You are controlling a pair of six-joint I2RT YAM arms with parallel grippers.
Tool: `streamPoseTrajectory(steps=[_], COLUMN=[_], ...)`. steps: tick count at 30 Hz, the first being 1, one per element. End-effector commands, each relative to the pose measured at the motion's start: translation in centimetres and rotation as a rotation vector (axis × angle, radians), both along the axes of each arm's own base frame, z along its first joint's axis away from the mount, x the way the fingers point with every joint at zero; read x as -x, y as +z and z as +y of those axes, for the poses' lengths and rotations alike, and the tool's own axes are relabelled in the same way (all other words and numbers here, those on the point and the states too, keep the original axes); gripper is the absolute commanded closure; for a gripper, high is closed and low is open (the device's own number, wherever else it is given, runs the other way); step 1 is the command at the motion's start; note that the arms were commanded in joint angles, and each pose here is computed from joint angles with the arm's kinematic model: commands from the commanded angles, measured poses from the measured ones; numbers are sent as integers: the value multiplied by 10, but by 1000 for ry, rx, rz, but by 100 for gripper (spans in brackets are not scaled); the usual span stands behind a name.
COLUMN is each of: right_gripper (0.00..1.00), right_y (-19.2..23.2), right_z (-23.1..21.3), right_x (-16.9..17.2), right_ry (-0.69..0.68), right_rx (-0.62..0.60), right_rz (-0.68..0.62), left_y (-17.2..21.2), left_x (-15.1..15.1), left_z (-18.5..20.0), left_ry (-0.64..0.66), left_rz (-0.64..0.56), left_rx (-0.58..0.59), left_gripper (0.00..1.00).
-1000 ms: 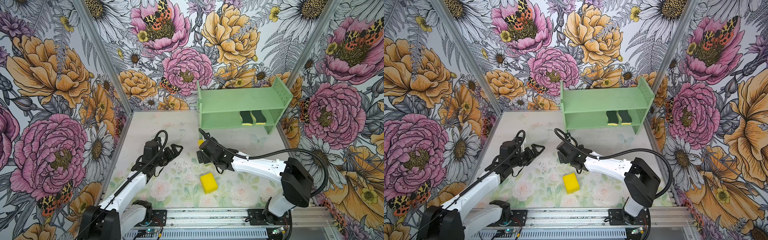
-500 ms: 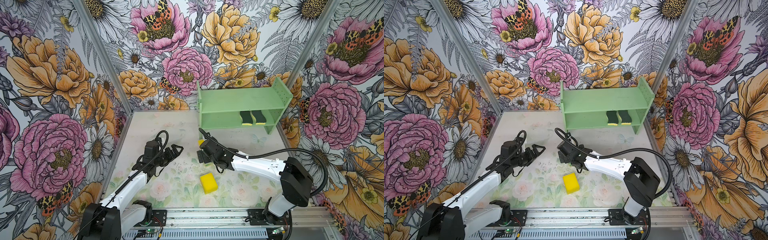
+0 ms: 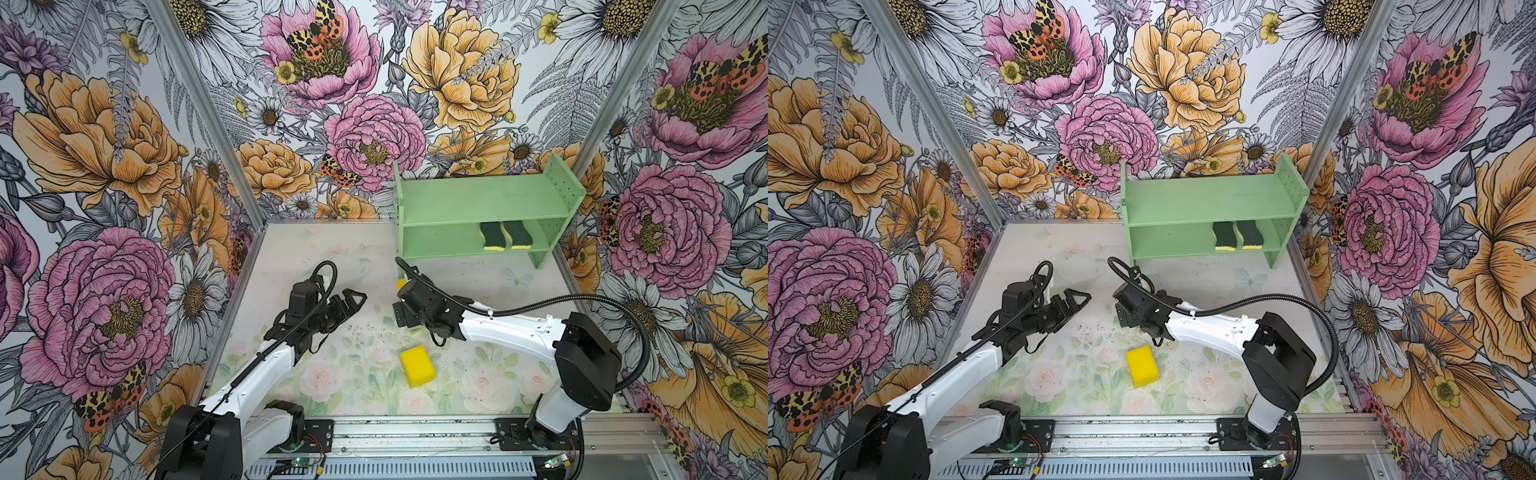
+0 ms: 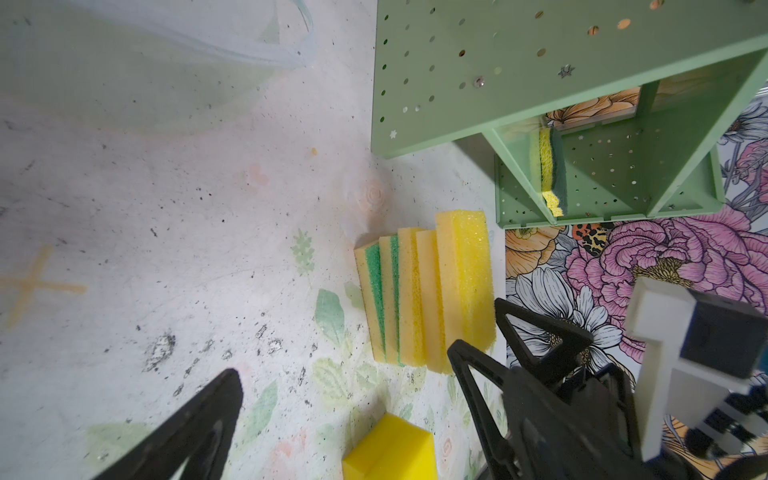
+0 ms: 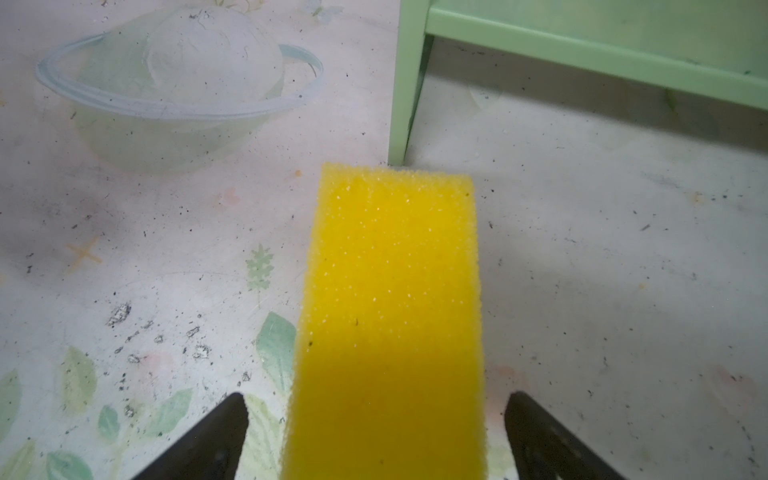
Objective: Place and organize the cleaning sponges onto the shelf
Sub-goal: 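Close the right gripper on the yellow sponge's end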
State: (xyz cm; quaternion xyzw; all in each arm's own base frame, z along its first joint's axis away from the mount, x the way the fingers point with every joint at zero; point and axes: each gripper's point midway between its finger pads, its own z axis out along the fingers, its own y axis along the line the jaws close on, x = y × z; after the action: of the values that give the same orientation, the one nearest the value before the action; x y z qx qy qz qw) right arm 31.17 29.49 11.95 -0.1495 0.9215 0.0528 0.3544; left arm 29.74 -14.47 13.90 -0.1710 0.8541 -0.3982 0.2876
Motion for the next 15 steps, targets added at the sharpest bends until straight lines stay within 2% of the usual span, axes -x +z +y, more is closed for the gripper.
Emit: streamPoseTrajectory(steps=[1, 15], right_gripper=[2, 7], right_y=[6, 2], right_z=[4, 2], right_x=[-6, -7], right_ry=[0, -5], right_rx=[-12, -8], right_rz=[-8, -1], left_y=[3, 3], left_x=[-2, -2], left_z=[-3, -2], left_ry=[-10, -10], left_rz=[-23, -23], left_rx=[-3, -3], left_gripper=[1, 1])
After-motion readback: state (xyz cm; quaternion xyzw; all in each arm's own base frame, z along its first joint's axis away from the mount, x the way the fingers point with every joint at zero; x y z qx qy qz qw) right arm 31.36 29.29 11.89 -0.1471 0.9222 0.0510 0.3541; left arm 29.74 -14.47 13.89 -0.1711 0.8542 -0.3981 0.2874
